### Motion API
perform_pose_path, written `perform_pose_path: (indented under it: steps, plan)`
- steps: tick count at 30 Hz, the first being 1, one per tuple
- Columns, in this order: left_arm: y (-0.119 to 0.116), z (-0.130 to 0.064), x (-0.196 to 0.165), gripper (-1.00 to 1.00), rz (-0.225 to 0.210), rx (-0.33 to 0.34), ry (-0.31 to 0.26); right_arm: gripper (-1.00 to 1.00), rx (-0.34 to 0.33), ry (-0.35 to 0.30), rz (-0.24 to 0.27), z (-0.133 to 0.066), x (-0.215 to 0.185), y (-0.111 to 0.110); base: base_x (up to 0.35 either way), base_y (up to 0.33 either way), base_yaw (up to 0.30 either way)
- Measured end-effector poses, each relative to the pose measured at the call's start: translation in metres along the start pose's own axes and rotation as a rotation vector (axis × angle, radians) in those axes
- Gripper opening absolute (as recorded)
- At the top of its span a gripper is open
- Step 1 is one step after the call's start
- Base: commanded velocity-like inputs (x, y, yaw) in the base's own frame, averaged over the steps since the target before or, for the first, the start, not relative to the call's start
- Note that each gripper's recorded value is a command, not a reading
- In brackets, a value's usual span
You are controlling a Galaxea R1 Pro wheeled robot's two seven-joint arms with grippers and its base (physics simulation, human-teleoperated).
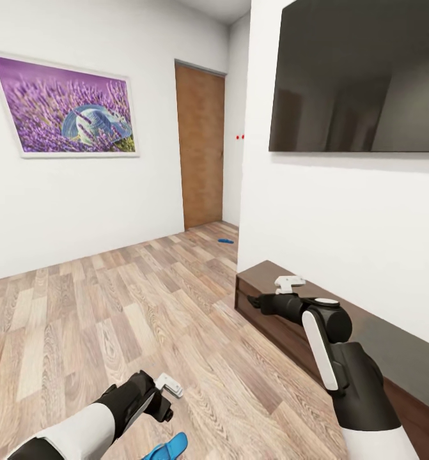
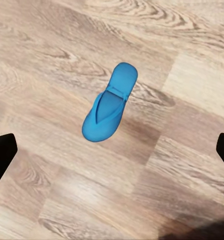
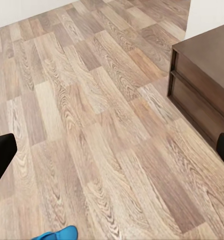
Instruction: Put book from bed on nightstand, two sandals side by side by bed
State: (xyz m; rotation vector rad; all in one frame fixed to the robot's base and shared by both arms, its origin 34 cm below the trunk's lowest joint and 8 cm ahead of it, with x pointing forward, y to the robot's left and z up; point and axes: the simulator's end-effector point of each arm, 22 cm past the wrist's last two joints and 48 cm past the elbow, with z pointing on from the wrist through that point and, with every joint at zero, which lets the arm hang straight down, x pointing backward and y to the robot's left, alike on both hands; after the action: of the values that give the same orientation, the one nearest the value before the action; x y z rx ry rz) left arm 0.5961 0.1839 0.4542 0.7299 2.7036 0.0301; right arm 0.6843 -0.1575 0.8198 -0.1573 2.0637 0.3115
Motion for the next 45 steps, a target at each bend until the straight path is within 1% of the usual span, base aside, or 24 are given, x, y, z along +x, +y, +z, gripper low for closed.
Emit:
perform_pose_path:
  steps: [2, 3, 6, 12, 13, 14, 15, 17, 18, 21, 22, 27, 28, 29, 36, 39, 45]
  plan:
    - [0.002, 0.003, 0.007, 1.0, 0.0, 0.031, 0.002, 1.0, -0.002, -0.001, -0.001, 0.001, 0.003, 0.0, 0.0, 0.0, -0.002]
    - [0.001, 0.005, 0.008, 1.0, -0.001, 0.032, 0.002, 1.0, -0.002, -0.001, -0.001, 0.002, 0.005, 0.0, 0.0, 0.0, -0.001]
    - [0.006, 0.01, 0.019, 1.0, -0.002, 0.068, 0.008, 1.0, -0.005, -0.005, 0.0, 0.004, 0.009, 0.0, 0.0, 0.0, 0.0]
    - [0.008, 0.02, 0.029, 1.0, 0.003, 0.095, 0.001, 1.0, -0.01, -0.011, -0.002, 0.007, 0.018, 0.002, 0.0, 0.0, 0.0]
    - [0.011, 0.022, 0.033, 1.0, 0.038, 0.086, 0.01, 1.0, -0.027, -0.005, -0.021, 0.009, 0.022, 0.012, 0.0, 0.0, 0.0]
    - [0.012, 0.024, 0.036, 1.0, 0.051, 0.078, 0.016, 1.0, -0.029, -0.003, -0.027, 0.01, 0.025, 0.014, 0.0, 0.0, 0.0]
    - [0.011, 0.026, 0.037, 1.0, 0.051, 0.078, 0.017, 1.0, -0.029, -0.003, -0.028, 0.011, 0.027, 0.014, 0.0, 0.0, 0.0]
    - [0.014, 0.03, 0.041, 1.0, 0.068, 0.063, 0.026, 1.0, -0.033, 0.0, -0.034, 0.012, 0.033, 0.016, 0.0, 0.0, 0.0]
    - [0.013, 0.032, 0.042, 1.0, 0.069, 0.063, 0.026, 1.0, -0.033, 0.0, -0.034, 0.013, 0.035, 0.016, 0.0, 0.0, 0.0]
    - [0.016, 0.038, 0.048, 1.0, 0.087, 0.045, 0.034, 1.0, -0.036, 0.002, -0.04, 0.015, 0.042, 0.018, 0.0, 0.0, 0.0]
    - [0.021, 0.041, 0.048, 1.0, 0.103, 0.005, 0.036, 1.0, -0.039, 0.004, -0.044, 0.016, 0.045, 0.019, 0.0, 0.0, 0.0]
    - [0.017, 0.051, 0.044, 1.0, 0.119, -0.043, 0.025, 1.0, -0.04, 0.006, -0.046, 0.019, 0.057, 0.019, 0.0, 0.0, 0.0]
    - [0.017, 0.053, 0.042, 1.0, 0.125, -0.071, 0.019, 1.0, -0.041, 0.008, -0.046, 0.02, 0.06, 0.019, 0.0, 0.0, 0.0]
    - [0.017, 0.055, 0.043, 1.0, 0.127, -0.079, 0.018, 1.0, -0.041, 0.009, -0.046, 0.021, 0.063, 0.019, 0.0, 0.0, 0.0]
    - [0.015, 0.068, 0.048, 1.0, 0.137, -0.106, 0.015, 1.0, -0.039, 0.008, -0.048, 0.025, 0.078, 0.017, 0.0, 0.0, 0.0]
    - [0.019, 0.073, 0.05, 1.0, 0.143, -0.141, 0.011, 1.0, -0.038, 0.006, -0.05, 0.026, 0.083, 0.016, 0.0, 0.0, 0.0]
    - [0.019, 0.084, 0.054, 1.0, 0.149, -0.155, 0.005, 1.0, -0.038, 0.007, -0.049, 0.03, 0.097, 0.016, 0.0, 0.0, 0.0]
